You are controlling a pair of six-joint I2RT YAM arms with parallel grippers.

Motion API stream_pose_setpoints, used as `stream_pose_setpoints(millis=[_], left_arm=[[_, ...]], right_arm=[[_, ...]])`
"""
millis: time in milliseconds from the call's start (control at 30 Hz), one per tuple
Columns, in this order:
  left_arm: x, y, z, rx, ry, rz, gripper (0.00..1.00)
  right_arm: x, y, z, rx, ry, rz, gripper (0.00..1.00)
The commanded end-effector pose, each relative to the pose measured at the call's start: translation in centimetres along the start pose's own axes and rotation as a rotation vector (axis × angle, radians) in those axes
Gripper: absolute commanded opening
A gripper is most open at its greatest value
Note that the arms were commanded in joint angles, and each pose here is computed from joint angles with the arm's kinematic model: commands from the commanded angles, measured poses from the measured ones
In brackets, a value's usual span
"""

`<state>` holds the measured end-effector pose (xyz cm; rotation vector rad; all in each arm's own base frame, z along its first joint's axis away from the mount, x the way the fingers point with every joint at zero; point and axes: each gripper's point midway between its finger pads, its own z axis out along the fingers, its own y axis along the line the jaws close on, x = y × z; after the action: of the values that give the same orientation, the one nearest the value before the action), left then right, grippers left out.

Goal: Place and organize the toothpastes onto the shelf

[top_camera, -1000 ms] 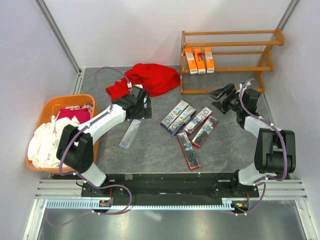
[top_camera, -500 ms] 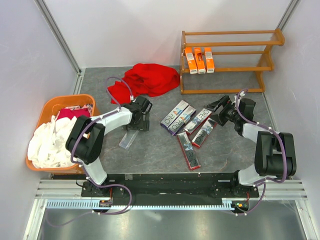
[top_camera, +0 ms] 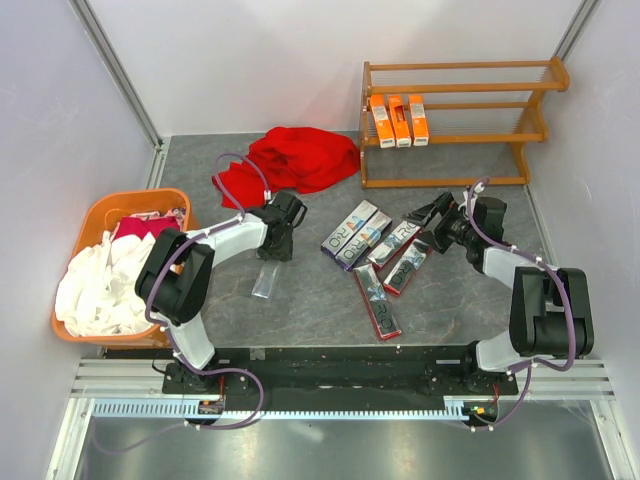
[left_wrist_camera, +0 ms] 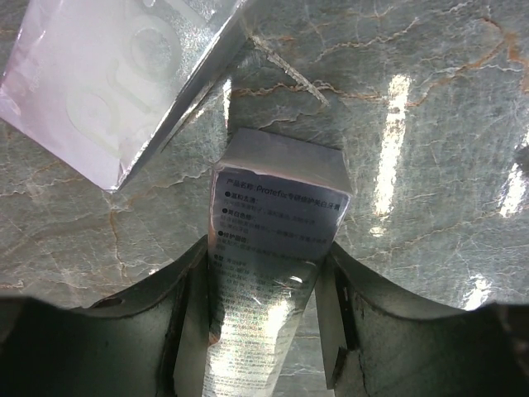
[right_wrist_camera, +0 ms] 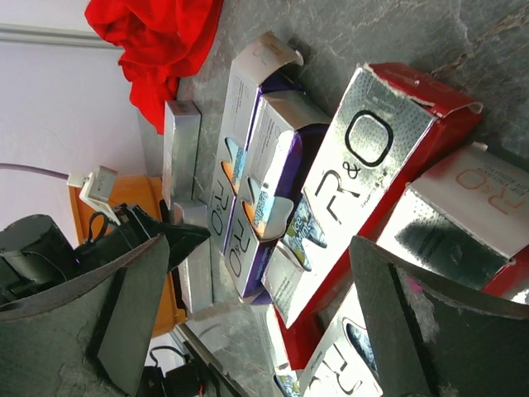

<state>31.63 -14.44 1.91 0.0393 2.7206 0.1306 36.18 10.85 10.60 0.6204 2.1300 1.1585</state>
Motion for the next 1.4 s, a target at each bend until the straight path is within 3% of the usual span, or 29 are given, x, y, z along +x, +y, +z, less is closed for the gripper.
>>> stream_pose_setpoints(millis=[0, 467, 733, 800, 1100, 1167, 1233, 1267, 1367], left_arm=[[-1.6, -1.1, -0.5, 0.057, -0.039, -0.004, 0.48], [-8.8, -5.4, -8.4, 0.436, -0.205, -0.163, 0.48], [-11.2, -6.4, -12.5, 0.823, -0.262, -0.424, 0.48], [-12.6, -6.5, -14.2, 0.94, -0.33, -0.471, 0.48], [-13.9, -7.8, -16.1, 1.171, -0.242, -0.684, 0.49], [-14.2, -8.2, -16.9, 1.255, -0.25, -0.704, 0.5], [-13.4, -8.7, -16.3, 1.316, -0.166, -0.785, 0.5], [-14.1, -8.6, -17.4, 1.385, -0.216, -0.777, 0.5], [-13.4, -8.9, -16.5, 1.421, -0.154, -0.837, 0.49]], right_arm=[[-0.6, 2.3, -0.3, -0.022, -0.021, -0.101, 0.98], [1.3, 9.5, -0.7, -0.029, -0.052, -0.334, 0.98], [3.3, 12.9, -1.2, -0.034, -0.131, -0.438, 0.98], [4.5, 14.3, -1.2, -0.043, -0.152, -0.474, 0.98], [12.9, 18.2, 0.2, -0.083, -0.144, -0.659, 0.98], [13.6, 18.7, 0.4, -0.067, -0.181, -0.69, 0.98], [14.9, 19.5, 0.0, -0.072, -0.216, -0.734, 0.98], [15.0, 19.9, -0.2, -0.073, -0.236, -0.744, 0.98], [16.2, 20.6, -0.6, -0.078, -0.278, -0.782, 0.98]])
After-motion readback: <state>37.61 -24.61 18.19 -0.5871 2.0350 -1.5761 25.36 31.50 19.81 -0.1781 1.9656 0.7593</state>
